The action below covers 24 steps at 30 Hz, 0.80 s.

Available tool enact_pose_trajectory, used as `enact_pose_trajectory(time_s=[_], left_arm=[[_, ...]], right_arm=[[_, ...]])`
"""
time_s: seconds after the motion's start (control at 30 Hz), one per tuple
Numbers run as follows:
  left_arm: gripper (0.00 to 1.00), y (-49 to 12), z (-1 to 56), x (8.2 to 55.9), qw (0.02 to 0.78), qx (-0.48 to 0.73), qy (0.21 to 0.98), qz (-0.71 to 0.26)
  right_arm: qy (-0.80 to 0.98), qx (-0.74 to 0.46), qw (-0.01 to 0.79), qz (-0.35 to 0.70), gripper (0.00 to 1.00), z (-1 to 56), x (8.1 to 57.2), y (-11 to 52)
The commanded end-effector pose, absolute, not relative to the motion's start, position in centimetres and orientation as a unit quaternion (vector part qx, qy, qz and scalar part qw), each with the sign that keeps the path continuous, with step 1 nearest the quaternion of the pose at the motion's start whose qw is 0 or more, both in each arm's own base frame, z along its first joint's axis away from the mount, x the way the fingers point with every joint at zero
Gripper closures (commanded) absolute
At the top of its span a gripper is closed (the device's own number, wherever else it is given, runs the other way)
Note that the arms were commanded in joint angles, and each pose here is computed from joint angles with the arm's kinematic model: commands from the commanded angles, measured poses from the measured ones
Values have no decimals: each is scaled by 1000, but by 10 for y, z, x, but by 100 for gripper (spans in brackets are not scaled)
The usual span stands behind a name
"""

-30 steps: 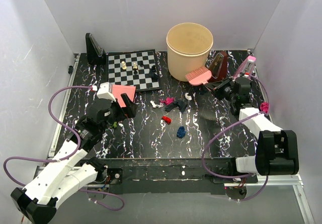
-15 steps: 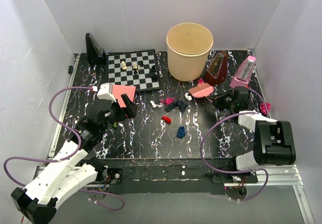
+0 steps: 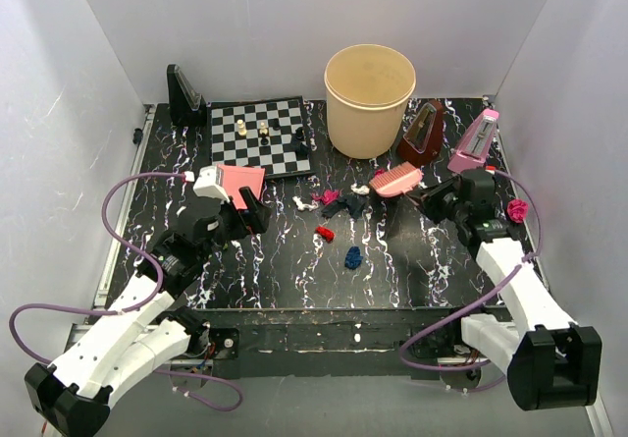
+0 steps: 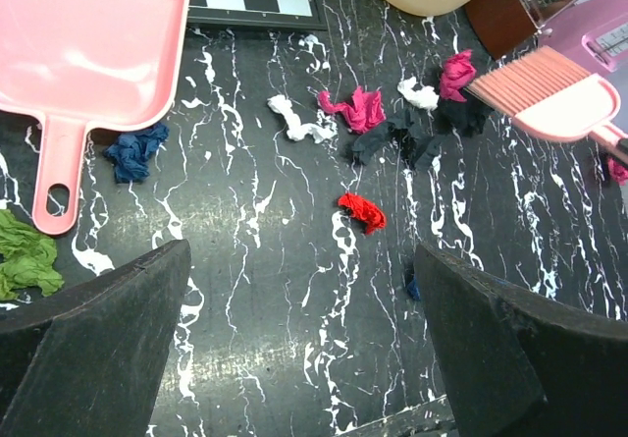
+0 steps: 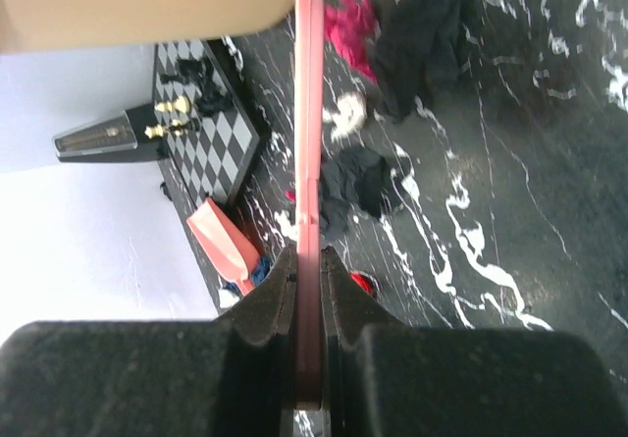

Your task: Sweep away the paper scraps from the table

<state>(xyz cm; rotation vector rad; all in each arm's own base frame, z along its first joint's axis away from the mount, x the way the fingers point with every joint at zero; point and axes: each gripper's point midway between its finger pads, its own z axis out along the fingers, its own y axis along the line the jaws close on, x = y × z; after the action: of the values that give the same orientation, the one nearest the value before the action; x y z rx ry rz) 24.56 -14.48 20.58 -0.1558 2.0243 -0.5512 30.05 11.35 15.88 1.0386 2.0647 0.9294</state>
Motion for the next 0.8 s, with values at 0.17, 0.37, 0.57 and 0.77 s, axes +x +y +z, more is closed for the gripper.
enact_pose_trajectory(time_s=[0.17,0.37,0.57,0.77], left_arm=[[2,-137,197,248,491,-83,842,-208],[2,-109,181,251,481,-134,857,-129],[2,-100,174,254,477,-151,860,-98],[2,-83,166,265,464,-138,875,-10]], right_arm=[[802,353,287,387,99,173,372,125],[809,385,205,393,99,125,383,134],[814,458,229,272,99,116,336,90],[803,400,341,282,99,170,327,77]])
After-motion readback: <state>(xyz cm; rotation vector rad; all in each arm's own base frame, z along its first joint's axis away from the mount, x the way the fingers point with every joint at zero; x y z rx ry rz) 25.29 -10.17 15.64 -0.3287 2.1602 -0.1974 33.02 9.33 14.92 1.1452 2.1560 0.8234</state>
